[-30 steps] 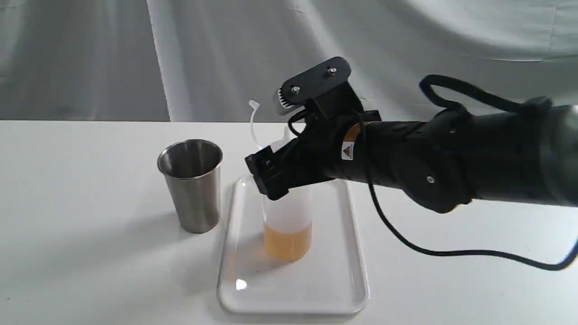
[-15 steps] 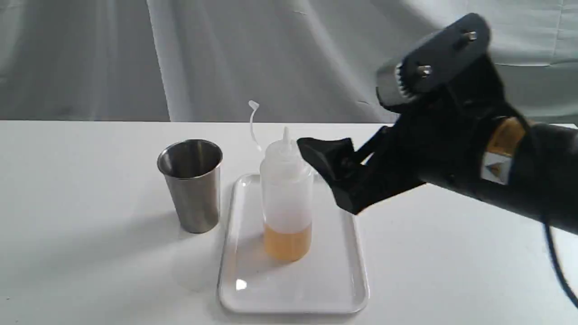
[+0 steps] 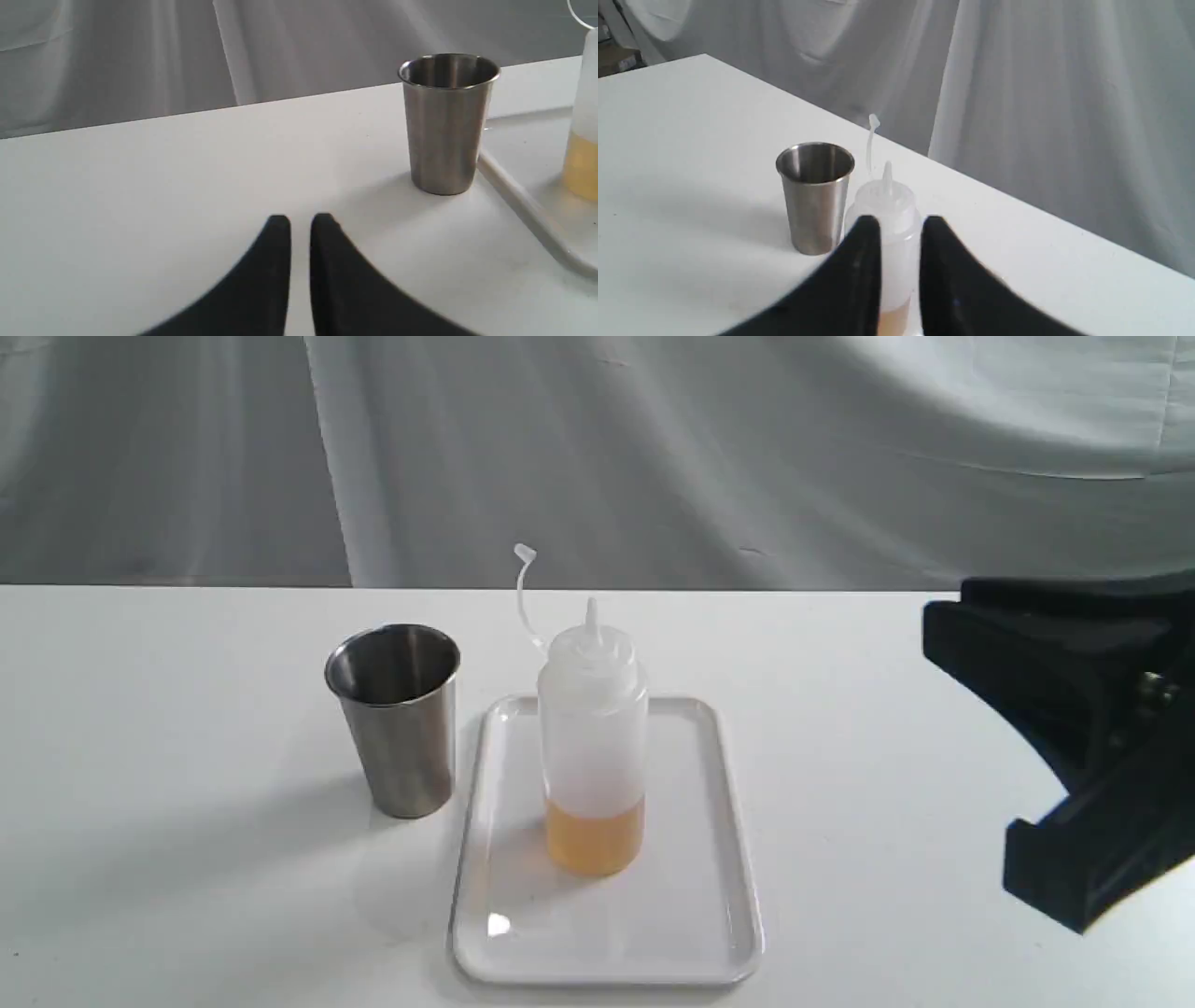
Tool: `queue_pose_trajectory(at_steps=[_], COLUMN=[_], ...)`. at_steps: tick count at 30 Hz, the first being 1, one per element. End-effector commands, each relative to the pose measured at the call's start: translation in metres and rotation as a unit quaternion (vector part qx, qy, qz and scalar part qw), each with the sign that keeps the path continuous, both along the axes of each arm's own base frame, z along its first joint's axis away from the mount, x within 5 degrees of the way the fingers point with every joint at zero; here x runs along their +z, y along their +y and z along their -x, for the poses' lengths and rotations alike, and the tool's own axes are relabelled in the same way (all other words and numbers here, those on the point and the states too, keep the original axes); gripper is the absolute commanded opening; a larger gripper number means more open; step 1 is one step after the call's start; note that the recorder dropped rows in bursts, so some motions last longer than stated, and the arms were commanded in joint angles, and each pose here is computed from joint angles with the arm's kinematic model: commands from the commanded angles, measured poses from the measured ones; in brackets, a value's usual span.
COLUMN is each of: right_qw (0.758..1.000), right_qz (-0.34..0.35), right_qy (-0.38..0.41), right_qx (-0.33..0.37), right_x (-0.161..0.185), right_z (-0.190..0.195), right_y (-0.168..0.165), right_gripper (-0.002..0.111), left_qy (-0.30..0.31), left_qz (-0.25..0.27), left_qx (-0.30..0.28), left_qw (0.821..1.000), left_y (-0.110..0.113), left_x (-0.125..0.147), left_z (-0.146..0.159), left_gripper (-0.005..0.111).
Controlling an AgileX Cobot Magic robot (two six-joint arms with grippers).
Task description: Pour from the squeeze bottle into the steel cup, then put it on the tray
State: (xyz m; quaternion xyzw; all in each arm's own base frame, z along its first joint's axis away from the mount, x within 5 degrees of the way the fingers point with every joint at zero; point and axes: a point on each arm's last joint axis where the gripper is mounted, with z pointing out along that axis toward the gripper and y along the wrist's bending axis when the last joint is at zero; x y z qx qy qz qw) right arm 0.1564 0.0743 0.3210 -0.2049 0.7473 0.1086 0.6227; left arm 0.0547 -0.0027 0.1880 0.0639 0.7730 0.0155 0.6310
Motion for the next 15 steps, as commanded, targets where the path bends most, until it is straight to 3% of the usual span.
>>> queue_pose_trajectory(at_steps=[1,15], right_qw=[0.999,0.999], right_qz=[0.006,0.013], right_qy=[0.036,0.051], right_qx=[-0.009,-0.011], right_x=[-0.0059,-0.0087], right_z=[0.0070,0.0076], right_y=[-0.0053,-0.0058], right_gripper=[0.000,0.000], left_qy=[-0.003,-0.003], left_qz=[0.001,0.001], left_qx=[-0.001,-0.001], left_qw=[1.000,1.000], left_y=[-0.0002,-0.0002], left_x=[-0.0006,-0.0006], left_z=[0.0001,0.0001], left_gripper=[0.008,0.008])
